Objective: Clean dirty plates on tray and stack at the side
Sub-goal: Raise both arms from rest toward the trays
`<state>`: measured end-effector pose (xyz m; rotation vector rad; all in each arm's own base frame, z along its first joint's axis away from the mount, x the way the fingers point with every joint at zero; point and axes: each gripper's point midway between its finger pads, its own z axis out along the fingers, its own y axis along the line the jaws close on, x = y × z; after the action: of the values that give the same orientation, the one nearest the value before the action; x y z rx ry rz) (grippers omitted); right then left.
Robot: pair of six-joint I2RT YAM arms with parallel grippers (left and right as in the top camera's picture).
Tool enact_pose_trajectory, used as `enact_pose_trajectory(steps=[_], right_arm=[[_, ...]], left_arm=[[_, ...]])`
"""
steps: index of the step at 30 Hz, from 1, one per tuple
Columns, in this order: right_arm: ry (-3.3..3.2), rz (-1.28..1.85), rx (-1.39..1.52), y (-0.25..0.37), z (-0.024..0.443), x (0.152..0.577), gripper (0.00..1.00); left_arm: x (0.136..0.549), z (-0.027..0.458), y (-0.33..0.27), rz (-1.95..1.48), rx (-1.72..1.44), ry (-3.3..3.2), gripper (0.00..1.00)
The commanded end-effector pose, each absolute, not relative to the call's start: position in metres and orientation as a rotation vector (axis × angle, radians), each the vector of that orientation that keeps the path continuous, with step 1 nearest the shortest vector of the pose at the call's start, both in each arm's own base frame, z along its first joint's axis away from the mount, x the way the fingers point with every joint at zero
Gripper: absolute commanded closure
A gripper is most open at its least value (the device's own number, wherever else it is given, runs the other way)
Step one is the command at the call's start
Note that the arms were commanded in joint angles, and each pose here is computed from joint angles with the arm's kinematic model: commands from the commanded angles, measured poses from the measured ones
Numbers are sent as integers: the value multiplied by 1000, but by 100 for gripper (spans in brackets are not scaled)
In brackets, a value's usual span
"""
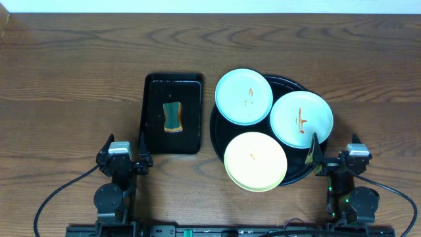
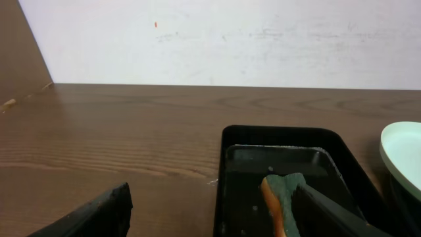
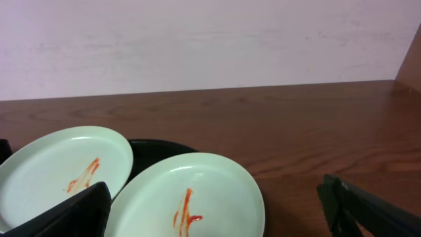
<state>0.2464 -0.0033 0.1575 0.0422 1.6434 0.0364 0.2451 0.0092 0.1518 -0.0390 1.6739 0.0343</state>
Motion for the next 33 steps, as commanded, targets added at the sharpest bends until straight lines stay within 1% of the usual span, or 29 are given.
enact_pose_trajectory(steps=[1, 19, 20, 22, 33], right_arm=[[1644, 47, 14, 2, 157, 246, 1], [1644, 47, 14, 2, 157, 246, 1], [1644, 47, 14, 2, 157, 246, 1], [1644, 47, 14, 2, 157, 246, 1], [1643, 47, 14, 2, 157, 246, 1]], left_arm=[[244, 137, 12, 46, -52, 1726, 21], [244, 137, 12, 46, -51, 1726, 21], [244, 137, 12, 46, -51, 1726, 22], [244, 137, 13, 49, -53, 1725, 21], [244, 137, 13, 49, -53, 1725, 21]])
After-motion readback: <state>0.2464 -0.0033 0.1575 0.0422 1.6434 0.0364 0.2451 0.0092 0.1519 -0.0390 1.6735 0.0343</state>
